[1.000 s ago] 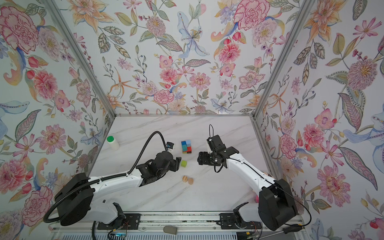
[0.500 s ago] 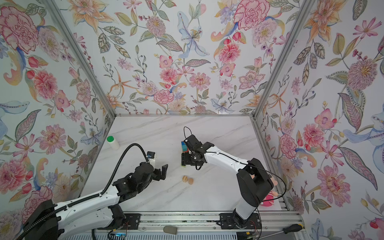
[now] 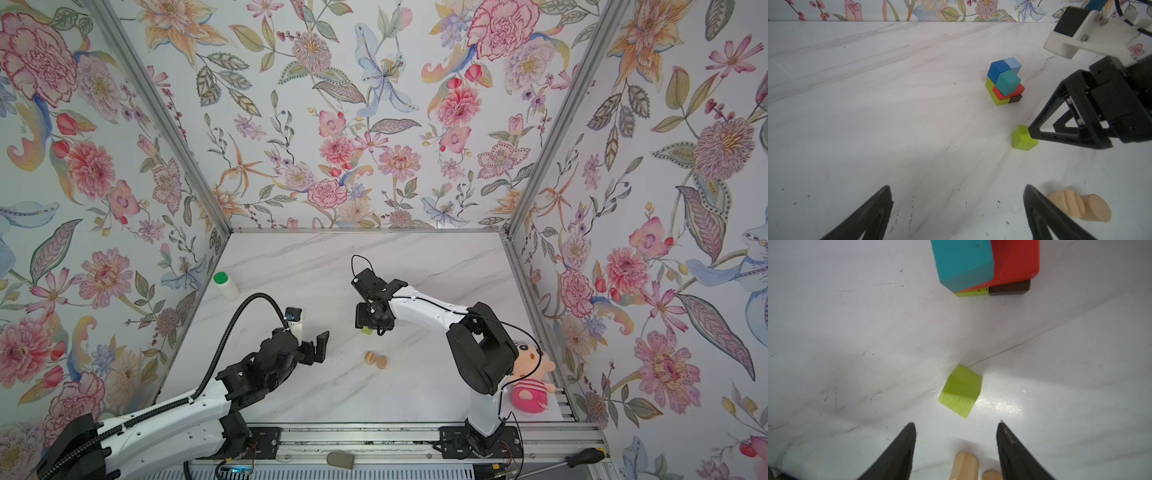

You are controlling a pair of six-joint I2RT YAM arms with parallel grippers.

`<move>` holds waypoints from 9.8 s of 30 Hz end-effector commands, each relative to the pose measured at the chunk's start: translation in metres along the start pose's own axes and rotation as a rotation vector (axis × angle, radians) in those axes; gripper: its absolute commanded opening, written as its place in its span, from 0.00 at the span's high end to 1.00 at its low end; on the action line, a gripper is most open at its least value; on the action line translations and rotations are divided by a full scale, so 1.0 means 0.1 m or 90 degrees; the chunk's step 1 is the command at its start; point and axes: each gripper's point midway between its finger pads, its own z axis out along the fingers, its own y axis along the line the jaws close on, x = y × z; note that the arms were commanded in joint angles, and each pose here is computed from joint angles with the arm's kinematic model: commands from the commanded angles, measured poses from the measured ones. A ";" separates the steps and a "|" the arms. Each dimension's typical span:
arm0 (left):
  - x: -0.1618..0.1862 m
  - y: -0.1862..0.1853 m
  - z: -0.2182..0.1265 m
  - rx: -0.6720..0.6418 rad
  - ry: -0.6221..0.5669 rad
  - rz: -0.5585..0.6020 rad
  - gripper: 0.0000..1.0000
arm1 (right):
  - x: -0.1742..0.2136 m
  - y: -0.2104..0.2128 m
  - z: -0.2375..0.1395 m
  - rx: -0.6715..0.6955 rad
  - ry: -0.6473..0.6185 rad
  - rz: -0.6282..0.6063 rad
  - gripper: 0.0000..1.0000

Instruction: Build the wood block tower

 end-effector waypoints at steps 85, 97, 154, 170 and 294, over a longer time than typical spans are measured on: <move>0.00 0.21 -0.06 0.006 -0.018 -0.001 0.01 | -0.18 -0.06 0.12 0.077 0.014 -0.006 0.71; -0.19 0.11 0.02 0.011 -0.020 0.004 0.01 | -0.56 -0.43 -0.27 0.068 -0.038 -0.010 0.71; -0.38 0.08 0.17 -0.026 -0.015 -0.018 0.01 | -1.12 -0.37 0.05 -0.007 -0.014 -0.053 0.70; -0.37 0.10 0.18 -0.031 -0.012 -0.016 0.01 | -1.12 -0.34 0.10 -0.013 -0.008 -0.052 0.69; -0.33 0.45 -0.11 -0.047 -0.053 -0.036 0.01 | -1.07 -0.14 -0.05 0.122 -0.016 -0.085 0.21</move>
